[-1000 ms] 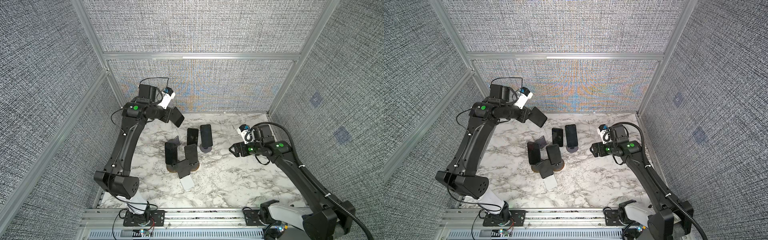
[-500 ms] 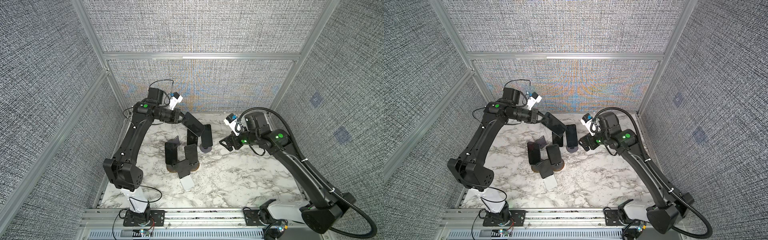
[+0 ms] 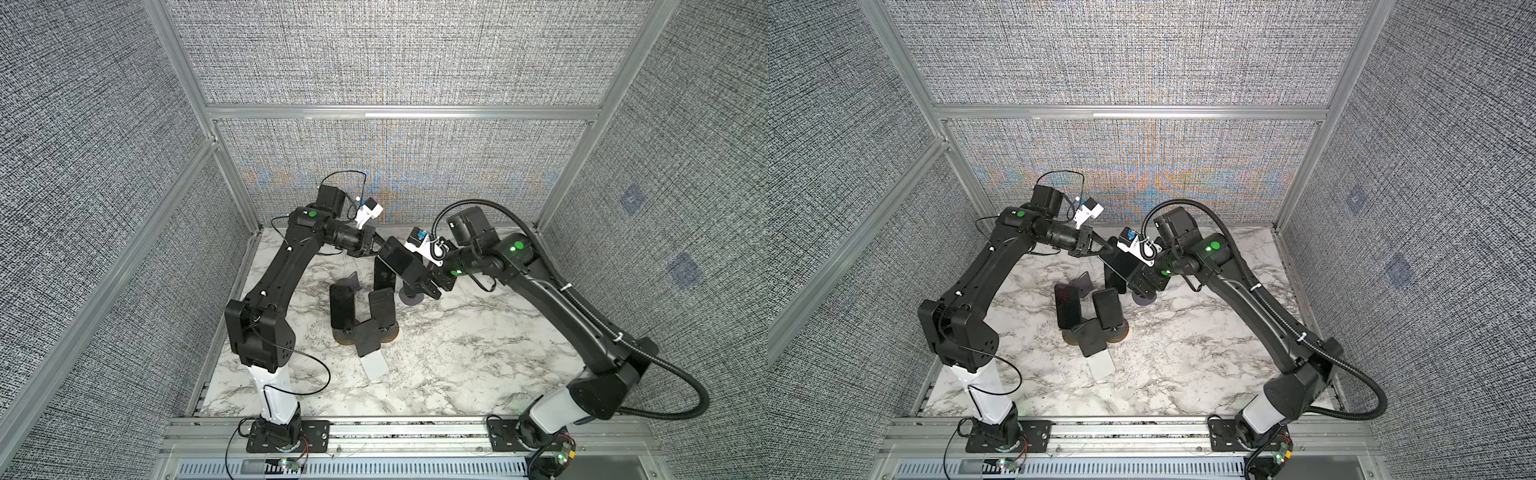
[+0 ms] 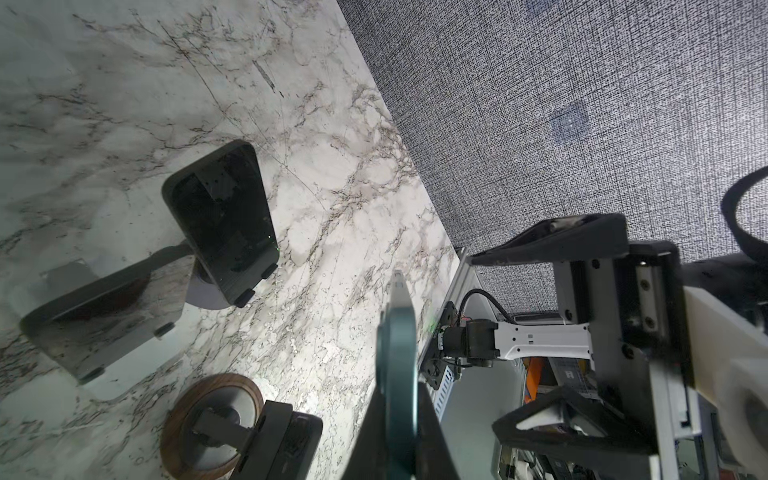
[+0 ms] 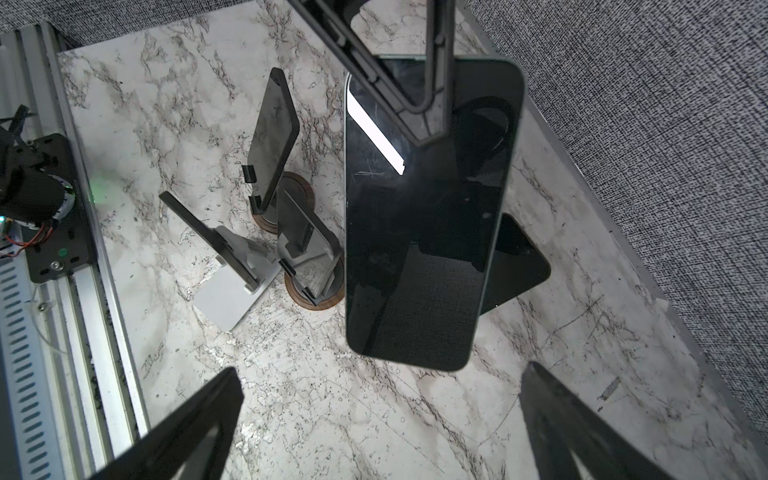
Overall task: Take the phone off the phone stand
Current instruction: 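Bring the phone toward the right gripper and grasp it with the right gripper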
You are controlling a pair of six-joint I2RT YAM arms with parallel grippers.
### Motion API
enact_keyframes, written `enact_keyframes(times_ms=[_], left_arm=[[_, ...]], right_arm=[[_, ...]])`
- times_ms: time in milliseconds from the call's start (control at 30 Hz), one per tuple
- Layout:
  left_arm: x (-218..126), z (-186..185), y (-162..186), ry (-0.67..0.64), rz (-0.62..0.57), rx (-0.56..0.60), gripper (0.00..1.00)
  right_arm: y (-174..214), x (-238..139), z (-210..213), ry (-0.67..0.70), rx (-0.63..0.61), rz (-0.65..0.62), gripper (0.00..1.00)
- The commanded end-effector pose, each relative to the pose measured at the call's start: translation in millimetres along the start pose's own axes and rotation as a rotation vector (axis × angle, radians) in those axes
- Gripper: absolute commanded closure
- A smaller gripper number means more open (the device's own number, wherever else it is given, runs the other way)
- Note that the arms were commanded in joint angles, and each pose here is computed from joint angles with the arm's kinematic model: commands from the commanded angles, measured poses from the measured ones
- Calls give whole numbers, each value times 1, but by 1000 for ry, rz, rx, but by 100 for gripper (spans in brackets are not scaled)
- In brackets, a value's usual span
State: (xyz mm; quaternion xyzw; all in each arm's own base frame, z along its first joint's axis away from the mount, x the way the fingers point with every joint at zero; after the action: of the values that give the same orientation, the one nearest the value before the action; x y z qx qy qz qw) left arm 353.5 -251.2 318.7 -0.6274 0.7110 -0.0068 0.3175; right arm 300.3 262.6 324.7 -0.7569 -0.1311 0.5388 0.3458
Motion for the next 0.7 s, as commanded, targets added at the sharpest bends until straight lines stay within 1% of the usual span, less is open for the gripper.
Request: enact_keyframes(times_ms=[0,200,467,533,667], left_arm=[[1,-9,0,58,7,29,100],[1,-9,3,49,10,41,100],[3,-7,2,49,-3,45,100],[3,-7,1,50,-5,45,100],[3,-5,0,49,-8,37,100]], right_arm=[[-2,8,2,-17,-45,24,1],[-9,30,-8,-2,-41,14,1],[-12,57,-20,20,21,17,1],[-14,58,-22,32,40,8,4],[-17,58,-22,45,64,-23,12]])
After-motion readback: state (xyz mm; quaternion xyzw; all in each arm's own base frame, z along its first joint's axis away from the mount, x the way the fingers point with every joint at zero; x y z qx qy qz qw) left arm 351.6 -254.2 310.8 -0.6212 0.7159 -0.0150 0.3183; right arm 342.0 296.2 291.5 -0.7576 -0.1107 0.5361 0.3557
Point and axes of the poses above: each gripper's point midway between its finger pads, its own x axis out along the fingers, its own z axis along the line the jaws close on, y = z × x, the point moved 3 cm from there along -x, back along the fingers, and after that the axes turned 4 degrees about -x, right-handed, at the moved point
